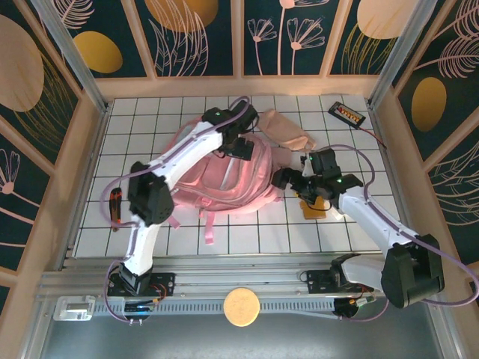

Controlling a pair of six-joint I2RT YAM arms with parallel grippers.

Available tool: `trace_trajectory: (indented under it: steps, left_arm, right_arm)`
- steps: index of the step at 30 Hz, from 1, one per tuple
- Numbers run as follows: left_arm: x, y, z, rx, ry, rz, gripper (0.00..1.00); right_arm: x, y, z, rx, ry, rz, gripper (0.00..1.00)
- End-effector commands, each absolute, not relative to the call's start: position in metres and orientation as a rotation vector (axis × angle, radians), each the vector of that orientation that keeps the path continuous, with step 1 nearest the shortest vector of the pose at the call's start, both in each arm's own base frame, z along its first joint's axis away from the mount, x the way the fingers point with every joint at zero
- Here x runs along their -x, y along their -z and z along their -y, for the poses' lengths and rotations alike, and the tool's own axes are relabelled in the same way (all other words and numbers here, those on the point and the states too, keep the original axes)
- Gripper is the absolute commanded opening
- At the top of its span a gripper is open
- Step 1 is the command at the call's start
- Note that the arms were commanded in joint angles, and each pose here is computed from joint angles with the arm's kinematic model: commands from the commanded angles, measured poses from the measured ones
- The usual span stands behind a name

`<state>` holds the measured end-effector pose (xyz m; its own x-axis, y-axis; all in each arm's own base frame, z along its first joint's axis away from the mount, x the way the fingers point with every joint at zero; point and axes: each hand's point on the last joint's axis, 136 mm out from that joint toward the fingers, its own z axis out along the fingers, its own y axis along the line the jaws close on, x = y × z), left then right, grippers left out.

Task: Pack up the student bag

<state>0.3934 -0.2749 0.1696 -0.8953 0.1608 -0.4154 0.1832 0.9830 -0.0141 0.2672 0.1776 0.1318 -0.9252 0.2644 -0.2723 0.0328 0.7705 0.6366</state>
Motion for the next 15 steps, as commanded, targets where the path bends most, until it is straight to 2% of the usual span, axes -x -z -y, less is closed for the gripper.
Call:
trace_trajectory:
  steps: [1,5,8,12,15]
  left_arm:
    - [-0.407,-0.26,0.31,-0.185,0.596,-2.398,0.99]
    - [-0.388,-0.265,0.327,-0.184,0.836,-2.375,0.99]
    - [-0.372,-0.26,0.315,-0.075,1.001,-2.349,0.99]
    - [-0.355,-0.207,0.239,0.405,1.102,-2.364,0.99]
    - [-0.333,-0.18,0.191,0.53,0.992,-2.39,0.99]
  right_arm:
    - [-0.279,-0.127,-0.183,-0.239,-0.93,-2.598,0.99]
    - [-0.29,-0.119,-0.192,-0.243,-0.958,-2.6,0.99]
    - [-0.296,-0.111,-0.208,-0.232,-1.0,-2.608,0.99]
    - [-0.301,-0.103,-0.233,-0.169,-1.021,-2.633,0.99]
    - [-0.304,-0.097,-0.245,-0.142,-1.018,-2.649,0.99]
